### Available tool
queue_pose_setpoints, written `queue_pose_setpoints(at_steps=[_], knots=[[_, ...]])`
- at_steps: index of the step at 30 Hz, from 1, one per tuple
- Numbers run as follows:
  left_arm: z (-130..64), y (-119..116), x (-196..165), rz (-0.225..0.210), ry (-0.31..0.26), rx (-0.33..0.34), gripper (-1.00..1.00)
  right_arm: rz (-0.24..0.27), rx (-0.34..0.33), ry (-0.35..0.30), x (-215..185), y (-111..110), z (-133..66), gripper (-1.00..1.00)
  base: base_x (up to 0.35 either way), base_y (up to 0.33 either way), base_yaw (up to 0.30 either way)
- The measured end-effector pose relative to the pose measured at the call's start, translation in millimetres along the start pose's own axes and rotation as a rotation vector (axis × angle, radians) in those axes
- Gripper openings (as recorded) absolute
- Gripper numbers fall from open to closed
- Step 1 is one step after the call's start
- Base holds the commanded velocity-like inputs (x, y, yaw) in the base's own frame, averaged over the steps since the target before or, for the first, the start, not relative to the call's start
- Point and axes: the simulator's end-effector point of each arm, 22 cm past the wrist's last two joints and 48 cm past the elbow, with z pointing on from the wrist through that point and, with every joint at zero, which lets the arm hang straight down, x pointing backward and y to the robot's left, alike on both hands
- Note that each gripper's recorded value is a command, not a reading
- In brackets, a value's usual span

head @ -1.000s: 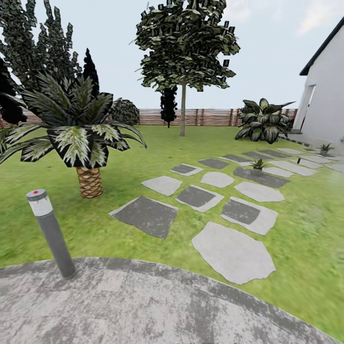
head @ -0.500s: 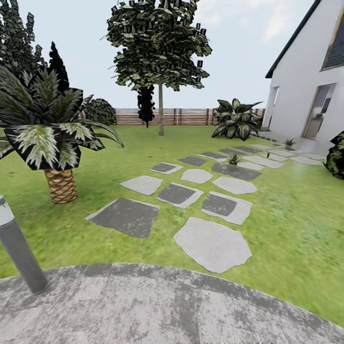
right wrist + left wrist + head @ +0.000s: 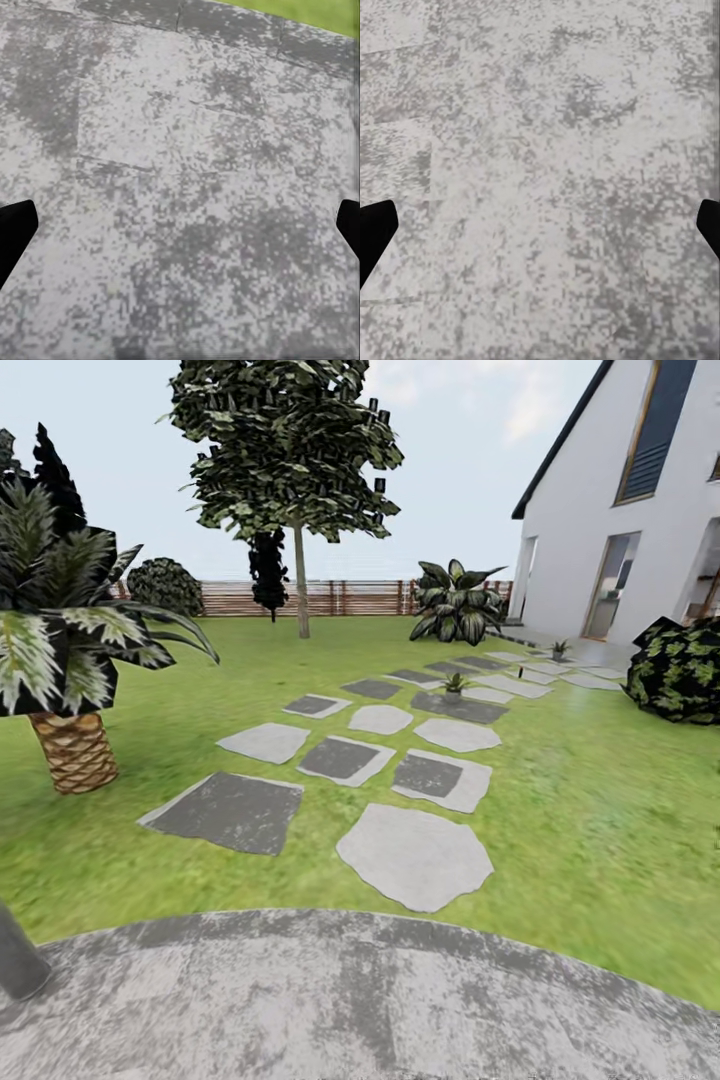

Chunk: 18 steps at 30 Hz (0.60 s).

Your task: Pick up the pesticide atomizer in the garden and spray insectifuge to fully cover both potted plants in the garden.

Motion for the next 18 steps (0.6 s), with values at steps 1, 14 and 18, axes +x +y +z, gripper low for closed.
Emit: queue_pose_setpoints(at_steps=[1, 14, 18], knots=[[0.0, 0.2, 0.5, 0.0, 0.001, 0.0, 1.0, 0.0, 0.0, 0.001, 0.6, 0.0, 0.0, 1.0, 0.0, 0.0, -0.198], [-0.4, -0.6, 7.5, 0.003, 0.018, 0.001, 1.0, 0.0, -0.001, 0.018, 7.7, 0.4, 0.0, 1.0, 0.0, 0.0, -0.196], [-0.5, -0.7, 9.6, 0.004, 0.023, 0.002, 1.0, 0.0, -0.001, 0.023, 9.9, 0.5, 0.0, 1.0, 0.0, 0.0, -0.195]])
